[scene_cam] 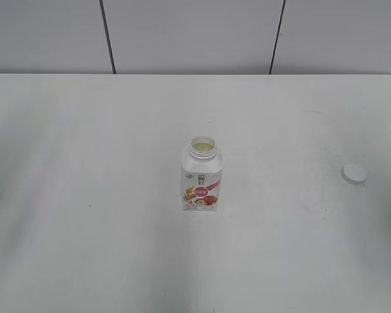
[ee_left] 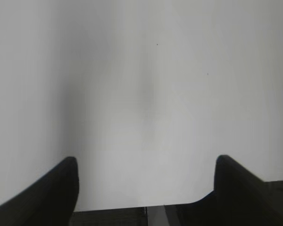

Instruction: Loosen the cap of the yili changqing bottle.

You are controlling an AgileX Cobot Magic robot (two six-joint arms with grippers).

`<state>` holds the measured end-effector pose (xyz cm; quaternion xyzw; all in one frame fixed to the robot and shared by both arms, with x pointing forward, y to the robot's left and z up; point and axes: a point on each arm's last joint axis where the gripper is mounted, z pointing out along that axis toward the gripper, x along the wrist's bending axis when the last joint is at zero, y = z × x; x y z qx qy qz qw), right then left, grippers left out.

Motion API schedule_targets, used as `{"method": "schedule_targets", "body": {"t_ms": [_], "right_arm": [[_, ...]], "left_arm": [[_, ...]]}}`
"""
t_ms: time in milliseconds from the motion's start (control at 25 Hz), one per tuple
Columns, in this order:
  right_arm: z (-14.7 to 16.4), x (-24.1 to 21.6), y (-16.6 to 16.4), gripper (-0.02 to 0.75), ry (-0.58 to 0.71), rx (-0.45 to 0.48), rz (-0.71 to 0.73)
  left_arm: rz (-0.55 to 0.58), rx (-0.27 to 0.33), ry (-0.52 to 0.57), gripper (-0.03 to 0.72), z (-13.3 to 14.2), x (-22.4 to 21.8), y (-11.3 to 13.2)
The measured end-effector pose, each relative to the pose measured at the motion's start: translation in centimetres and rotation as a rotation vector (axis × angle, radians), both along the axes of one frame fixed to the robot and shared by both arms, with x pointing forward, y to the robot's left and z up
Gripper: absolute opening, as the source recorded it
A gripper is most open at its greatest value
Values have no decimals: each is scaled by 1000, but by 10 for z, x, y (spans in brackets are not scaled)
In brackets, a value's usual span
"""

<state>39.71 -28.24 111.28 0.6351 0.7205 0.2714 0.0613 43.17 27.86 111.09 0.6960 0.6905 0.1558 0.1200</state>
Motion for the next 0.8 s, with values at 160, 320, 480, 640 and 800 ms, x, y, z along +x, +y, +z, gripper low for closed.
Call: {"method": "schedule_targets", "body": {"t_ms": [160,320,480,640,800], "right_arm": [[-10,-32,0,554,-36,-51,-4],[-20,-65,-2,554,-95,-112,-11],[-29,-90,0,554,-214,-137,-27],[-34,-117,2,554,-350,-155,-35],[-37,-142,4,554,-477,-168,-42]], "left_arm": [[-4,-15,-83,533,-5,-44,7],[-11,-43,-254,530,-8,-92,15],[-39,-47,-425,530,-22,-125,21],[-50,-50,-519,530,-41,-152,26],[-50,-55,-618,530,-45,-175,31]]}}
